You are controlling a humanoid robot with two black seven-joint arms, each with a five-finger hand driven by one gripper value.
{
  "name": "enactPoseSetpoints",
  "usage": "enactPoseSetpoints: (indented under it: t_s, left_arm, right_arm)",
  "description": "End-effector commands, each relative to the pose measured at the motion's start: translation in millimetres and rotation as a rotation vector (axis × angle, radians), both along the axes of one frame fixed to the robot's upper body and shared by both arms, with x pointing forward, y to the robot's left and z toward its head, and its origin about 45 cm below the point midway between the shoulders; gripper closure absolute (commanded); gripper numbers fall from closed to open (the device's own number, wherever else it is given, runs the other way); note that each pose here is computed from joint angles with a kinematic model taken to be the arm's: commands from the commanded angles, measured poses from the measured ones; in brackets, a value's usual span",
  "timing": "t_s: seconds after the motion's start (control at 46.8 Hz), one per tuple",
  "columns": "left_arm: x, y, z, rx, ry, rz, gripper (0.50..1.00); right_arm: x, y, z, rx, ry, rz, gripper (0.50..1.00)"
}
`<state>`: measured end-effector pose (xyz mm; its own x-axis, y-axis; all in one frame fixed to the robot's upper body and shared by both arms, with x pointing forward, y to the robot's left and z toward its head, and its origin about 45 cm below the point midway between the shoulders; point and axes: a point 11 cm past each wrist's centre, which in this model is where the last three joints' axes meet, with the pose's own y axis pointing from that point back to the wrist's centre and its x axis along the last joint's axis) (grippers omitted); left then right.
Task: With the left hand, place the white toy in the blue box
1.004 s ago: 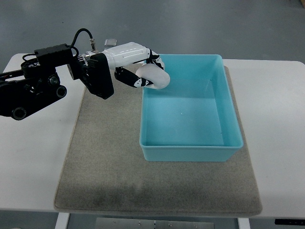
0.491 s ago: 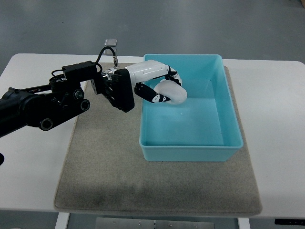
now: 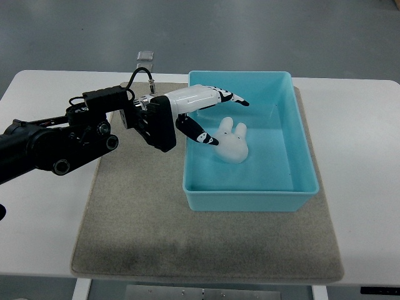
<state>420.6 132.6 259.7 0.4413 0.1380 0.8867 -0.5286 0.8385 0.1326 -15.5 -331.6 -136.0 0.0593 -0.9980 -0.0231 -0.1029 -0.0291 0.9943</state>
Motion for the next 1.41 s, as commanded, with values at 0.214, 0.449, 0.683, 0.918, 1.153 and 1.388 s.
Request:
enactPoseSetpoints:
  t_s: [0.214,0.449,0.683,0.918,1.153,1.388]
  left_arm:
    - [4.1,2.8,3.7,-0.01,-0.007,0.016,0.538]
    - [27.7,31.3,8.3,-0.017,-0.107,0.147,0.538]
    - [54.4,59.7,23.7,-0.127,-0.067,0.308,0.536]
    - [79.3,103.3,36.3,-0.27,-0.004,0.509,0.536]
    - [90.4,128.4,34.8,-0.494,0.144,0.708,0.536]
    - [96.5,159.4,31.3,-0.88,0.345,0.897,0.536]
  right_arm:
    - [0.0,0.0,0.0,0.0,0.0,0.0,0.564]
    - [0.1,0.0,0.0,0.0,0.0,-0.001,0.564]
    - [0.0,0.0,0.0,0.0,0.0,0.0,0.564]
    - [0.0,0.0,0.0,0.0,0.0,0.0,0.564]
    - [0.0,0.0,0.0,0.0,0.0,0.0,0.564]
    - [0.0,0.0,0.0,0.0,0.0,0.0,0.564]
